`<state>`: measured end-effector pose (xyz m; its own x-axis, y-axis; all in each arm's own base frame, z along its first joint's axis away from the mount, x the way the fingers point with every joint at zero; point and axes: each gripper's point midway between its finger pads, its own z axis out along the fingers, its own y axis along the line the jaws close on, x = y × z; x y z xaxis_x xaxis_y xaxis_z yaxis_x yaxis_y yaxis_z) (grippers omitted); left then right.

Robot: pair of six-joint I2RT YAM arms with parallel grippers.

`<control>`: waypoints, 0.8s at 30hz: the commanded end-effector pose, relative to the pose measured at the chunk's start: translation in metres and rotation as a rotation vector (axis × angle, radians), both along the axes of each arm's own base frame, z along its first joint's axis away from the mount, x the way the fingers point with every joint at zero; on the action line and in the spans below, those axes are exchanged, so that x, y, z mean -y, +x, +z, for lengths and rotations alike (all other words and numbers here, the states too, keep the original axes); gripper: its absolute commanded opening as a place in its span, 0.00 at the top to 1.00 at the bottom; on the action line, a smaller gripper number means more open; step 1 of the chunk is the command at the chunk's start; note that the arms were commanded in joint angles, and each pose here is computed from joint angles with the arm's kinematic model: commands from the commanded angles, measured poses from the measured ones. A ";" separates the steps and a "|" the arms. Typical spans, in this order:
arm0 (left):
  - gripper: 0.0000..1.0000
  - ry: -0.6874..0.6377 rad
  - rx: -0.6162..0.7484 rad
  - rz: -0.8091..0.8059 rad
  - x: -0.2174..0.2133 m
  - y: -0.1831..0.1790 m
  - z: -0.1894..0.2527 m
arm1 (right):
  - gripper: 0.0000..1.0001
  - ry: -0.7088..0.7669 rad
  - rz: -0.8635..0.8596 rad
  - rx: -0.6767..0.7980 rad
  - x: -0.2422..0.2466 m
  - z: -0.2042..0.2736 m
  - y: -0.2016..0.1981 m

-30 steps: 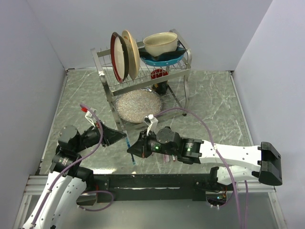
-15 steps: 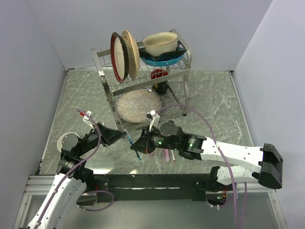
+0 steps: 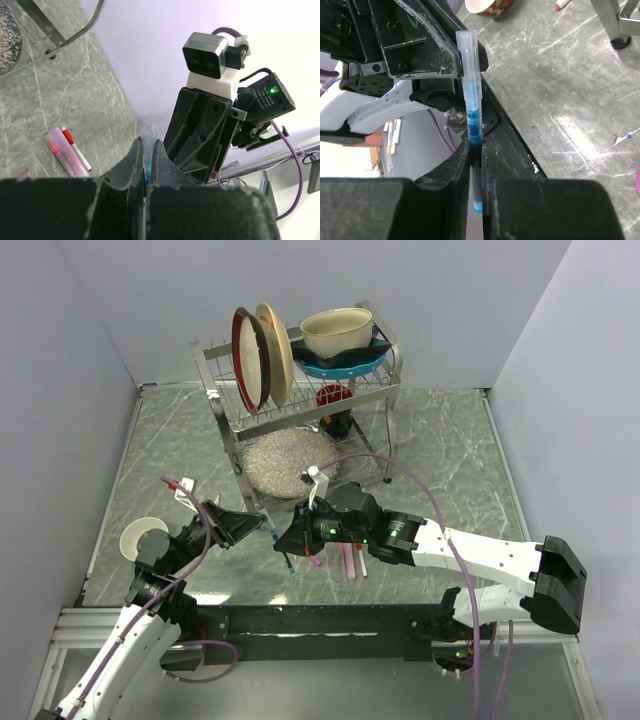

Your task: Insert the pens into the pen caps

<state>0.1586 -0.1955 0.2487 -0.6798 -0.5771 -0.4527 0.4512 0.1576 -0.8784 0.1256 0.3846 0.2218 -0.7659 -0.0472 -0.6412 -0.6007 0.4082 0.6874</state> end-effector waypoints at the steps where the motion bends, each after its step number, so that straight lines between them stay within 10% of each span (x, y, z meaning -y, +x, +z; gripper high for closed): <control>1: 0.99 0.072 -0.051 -0.344 0.024 -0.063 -0.026 | 1.00 0.351 -0.244 0.239 -0.010 0.132 0.079; 10: 0.98 0.185 -0.003 -0.176 0.021 -0.029 0.000 | 1.00 0.318 -0.160 0.214 -0.004 0.106 0.058; 14: 0.61 0.238 0.035 -0.112 0.021 -0.009 0.037 | 1.00 0.230 -0.122 0.190 0.005 0.065 0.039; 24: 0.18 0.314 0.098 0.041 0.011 0.022 0.087 | 1.00 0.049 -0.386 0.026 0.081 -0.016 0.039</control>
<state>0.1744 -0.2151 0.3288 -0.6508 -0.4232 -0.6303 0.5161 0.3623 -0.7761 0.1409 0.3371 0.2184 -0.7090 0.1478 -0.6896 -0.5843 0.4244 0.6917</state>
